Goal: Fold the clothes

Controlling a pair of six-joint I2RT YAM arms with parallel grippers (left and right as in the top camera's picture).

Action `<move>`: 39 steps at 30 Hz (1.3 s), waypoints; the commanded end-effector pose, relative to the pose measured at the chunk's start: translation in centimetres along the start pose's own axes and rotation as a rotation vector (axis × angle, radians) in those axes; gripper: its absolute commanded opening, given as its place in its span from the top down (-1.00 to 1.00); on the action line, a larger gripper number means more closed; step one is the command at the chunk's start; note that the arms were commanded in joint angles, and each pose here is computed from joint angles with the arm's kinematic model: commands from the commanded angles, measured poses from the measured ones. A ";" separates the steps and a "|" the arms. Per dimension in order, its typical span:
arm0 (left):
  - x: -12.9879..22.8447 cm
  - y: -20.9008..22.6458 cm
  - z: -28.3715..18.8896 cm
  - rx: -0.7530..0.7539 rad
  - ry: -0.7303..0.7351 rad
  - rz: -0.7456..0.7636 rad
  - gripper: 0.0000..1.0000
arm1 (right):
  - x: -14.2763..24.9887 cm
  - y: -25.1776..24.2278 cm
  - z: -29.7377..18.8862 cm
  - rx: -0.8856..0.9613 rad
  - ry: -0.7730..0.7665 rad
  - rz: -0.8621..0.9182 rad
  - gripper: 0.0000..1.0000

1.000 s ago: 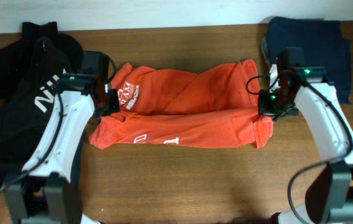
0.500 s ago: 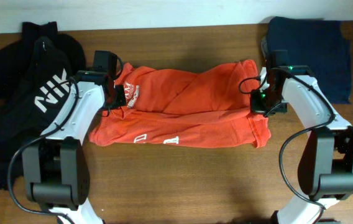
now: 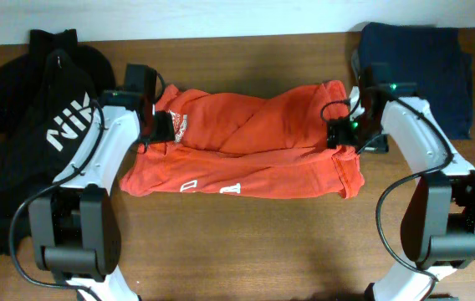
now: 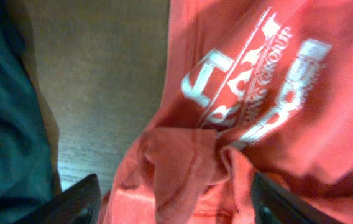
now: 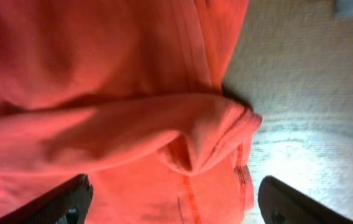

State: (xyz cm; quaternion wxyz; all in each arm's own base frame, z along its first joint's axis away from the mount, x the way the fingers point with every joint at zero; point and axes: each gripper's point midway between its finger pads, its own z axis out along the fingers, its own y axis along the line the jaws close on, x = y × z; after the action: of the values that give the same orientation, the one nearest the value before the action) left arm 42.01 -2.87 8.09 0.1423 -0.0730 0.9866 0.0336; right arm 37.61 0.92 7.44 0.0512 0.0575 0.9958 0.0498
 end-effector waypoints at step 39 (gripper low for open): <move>-13.7 -7.4 7.7 0.335 -0.120 0.208 -0.10 | -7.2 3.0 -15.3 -0.063 -0.312 -0.161 -0.71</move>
State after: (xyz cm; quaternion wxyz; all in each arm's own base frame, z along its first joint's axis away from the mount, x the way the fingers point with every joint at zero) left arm 57.96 -7.35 3.79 0.1994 0.0486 0.9735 -0.1006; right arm 43.38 1.47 23.27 0.2073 -0.0160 0.9762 0.0610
